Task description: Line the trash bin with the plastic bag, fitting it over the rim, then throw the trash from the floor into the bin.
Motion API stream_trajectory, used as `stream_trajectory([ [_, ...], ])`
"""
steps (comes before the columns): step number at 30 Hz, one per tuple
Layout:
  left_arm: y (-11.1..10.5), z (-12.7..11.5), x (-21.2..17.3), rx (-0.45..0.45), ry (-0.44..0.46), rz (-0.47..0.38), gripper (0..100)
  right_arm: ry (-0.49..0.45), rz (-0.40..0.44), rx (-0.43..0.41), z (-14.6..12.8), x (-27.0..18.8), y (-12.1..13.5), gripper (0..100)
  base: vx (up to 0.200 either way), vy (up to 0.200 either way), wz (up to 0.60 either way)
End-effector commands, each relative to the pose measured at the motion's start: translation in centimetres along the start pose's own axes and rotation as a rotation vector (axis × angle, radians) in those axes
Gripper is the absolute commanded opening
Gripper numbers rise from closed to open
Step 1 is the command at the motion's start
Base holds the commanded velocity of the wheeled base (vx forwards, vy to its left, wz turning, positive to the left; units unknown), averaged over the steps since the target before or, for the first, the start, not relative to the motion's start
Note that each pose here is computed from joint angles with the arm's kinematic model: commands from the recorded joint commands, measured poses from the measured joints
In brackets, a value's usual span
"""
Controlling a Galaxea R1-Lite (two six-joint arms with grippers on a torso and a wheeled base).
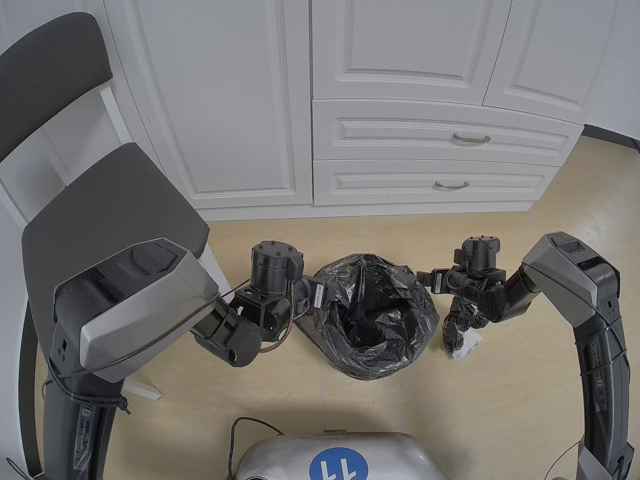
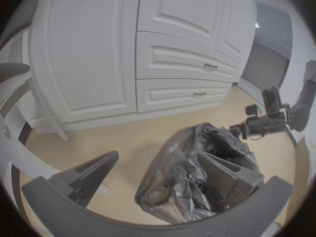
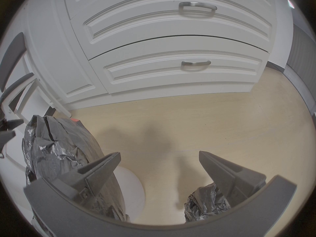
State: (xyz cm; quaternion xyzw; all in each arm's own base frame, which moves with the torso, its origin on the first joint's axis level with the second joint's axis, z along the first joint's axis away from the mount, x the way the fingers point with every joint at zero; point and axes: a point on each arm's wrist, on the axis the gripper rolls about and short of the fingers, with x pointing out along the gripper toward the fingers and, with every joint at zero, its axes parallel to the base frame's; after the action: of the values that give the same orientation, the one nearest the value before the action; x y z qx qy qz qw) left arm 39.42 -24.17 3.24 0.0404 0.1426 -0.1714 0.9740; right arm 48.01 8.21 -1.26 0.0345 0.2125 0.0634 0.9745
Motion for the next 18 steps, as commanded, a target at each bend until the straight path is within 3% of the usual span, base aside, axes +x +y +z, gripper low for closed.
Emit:
stream_trajectory([
  [1,-0.4,-1.8,-1.0,0.029,0.072,-0.031,100,-0.013,0.001,0.006,0.5,-0.4,0.1,100,0.000,0.000,0.00],
  [7,0.4,-3.5,1.0,0.032,0.095,0.005,100,-0.027,0.000,0.009,1.2,-0.7,0.0,100,0.000,0.000,0.00],
  [12,2.2,-3.1,2.9,0.011,0.061,0.083,100,-0.041,-0.005,0.023,1.9,-1.1,-0.3,100,0.000,0.000,0.00],
  [18,3.0,-2.4,3.7,-0.003,0.047,0.107,100,-0.048,-0.009,0.025,2.2,-1.3,-0.5,100,0.000,0.000,0.00],
])
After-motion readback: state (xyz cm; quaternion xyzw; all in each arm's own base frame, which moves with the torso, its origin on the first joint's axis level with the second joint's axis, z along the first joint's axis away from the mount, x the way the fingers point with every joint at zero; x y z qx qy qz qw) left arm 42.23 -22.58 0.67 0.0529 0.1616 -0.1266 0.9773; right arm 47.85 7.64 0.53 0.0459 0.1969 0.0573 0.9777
